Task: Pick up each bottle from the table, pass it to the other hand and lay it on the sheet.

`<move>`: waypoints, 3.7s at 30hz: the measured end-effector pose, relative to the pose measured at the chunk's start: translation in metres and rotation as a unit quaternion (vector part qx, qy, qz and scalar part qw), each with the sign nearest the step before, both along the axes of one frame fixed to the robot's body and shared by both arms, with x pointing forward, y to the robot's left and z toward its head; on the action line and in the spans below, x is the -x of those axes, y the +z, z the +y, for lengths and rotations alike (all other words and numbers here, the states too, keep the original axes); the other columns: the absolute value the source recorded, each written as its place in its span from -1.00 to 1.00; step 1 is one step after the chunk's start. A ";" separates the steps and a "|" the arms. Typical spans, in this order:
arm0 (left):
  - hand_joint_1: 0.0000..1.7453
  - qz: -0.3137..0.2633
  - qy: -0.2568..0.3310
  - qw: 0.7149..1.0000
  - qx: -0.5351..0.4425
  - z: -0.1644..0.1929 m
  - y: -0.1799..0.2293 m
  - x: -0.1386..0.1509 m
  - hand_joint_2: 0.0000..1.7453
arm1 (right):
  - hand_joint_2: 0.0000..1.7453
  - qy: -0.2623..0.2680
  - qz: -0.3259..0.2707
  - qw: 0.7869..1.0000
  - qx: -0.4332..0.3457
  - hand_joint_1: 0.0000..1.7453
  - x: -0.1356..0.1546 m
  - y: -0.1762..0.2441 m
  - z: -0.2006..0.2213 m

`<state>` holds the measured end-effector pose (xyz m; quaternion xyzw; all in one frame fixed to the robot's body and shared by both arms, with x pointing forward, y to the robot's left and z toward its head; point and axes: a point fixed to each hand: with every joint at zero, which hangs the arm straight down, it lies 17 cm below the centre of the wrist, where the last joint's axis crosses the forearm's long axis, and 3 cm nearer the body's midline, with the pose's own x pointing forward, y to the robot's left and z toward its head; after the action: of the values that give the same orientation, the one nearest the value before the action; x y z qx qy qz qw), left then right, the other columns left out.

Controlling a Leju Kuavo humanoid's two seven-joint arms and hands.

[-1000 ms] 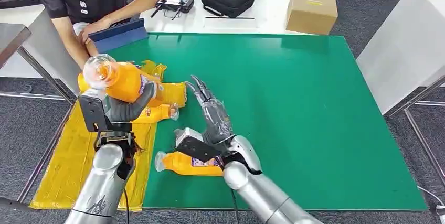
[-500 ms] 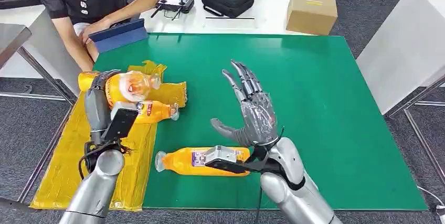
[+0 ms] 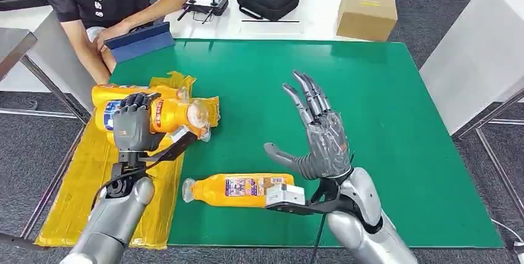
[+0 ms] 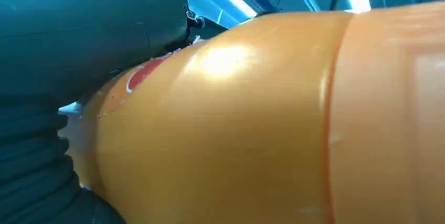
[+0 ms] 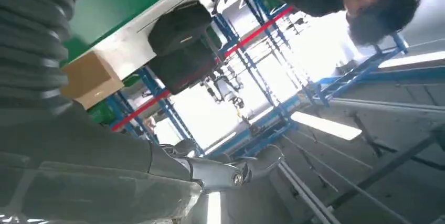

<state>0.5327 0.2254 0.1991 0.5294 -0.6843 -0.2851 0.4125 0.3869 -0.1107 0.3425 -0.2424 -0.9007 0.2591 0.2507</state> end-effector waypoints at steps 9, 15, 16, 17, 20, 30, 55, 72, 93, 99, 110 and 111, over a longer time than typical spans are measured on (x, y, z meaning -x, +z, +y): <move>1.00 0.045 0.042 0.996 -0.063 0.023 -0.028 -0.016 1.00 | 1.00 0.027 0.002 1.000 0.014 -1.00 0.011 0.000 0.007; 1.00 0.060 0.062 0.993 -0.083 0.033 -0.036 -0.022 1.00 | 1.00 0.037 0.010 0.999 0.021 -1.00 0.013 -0.004 0.011; 0.98 0.062 0.063 0.993 -0.084 0.034 -0.036 -0.023 1.00 | 1.00 0.038 0.010 0.999 0.022 -1.00 0.013 -0.005 0.012; 0.98 0.064 0.064 0.992 -0.084 0.035 -0.037 -0.024 1.00 | 1.00 0.039 0.012 0.999 0.024 -1.00 0.013 -0.005 0.012; -1.00 0.068 0.063 0.993 -0.070 0.040 -0.037 -0.027 1.00 | 1.00 0.046 0.017 0.998 0.027 -1.00 0.014 -0.009 0.013; -1.00 0.079 0.039 0.996 -0.001 0.049 -0.047 -0.029 1.00 | 1.00 0.073 0.058 0.994 0.057 -1.00 0.008 -0.031 0.024; -1.00 0.088 -0.006 0.975 0.206 0.045 -0.091 -0.002 1.00 | 1.00 0.131 0.284 0.943 0.111 -1.00 -0.017 -0.139 0.042; -1.00 0.080 0.001 0.960 0.268 0.044 -0.104 0.021 1.00 | 1.00 0.129 0.336 0.918 0.164 -1.00 -0.023 -0.177 0.026; -1.00 0.067 -0.004 0.962 0.264 0.042 -0.101 0.024 1.00 | 1.00 -0.087 0.021 0.965 0.247 -1.00 0.046 -0.158 0.015; -1.00 0.066 -0.008 0.963 0.263 0.040 -0.102 0.024 1.00 | 1.00 -0.107 0.047 0.965 0.234 -1.00 0.050 -0.168 0.002; -1.00 0.074 -0.001 0.960 0.269 0.042 -0.108 0.027 1.00 | 1.00 -0.156 0.144 0.948 0.236 -1.00 0.028 -0.199 -0.020; -1.00 0.076 0.000 0.960 0.269 0.042 -0.110 0.028 1.00 | 1.00 -0.159 0.154 0.947 0.234 -1.00 0.025 -0.202 -0.023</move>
<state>0.5050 0.2671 0.0894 0.3754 -0.7026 -0.1299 0.5904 0.3616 -0.1332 0.1406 -0.3913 -0.7154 0.4531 0.3602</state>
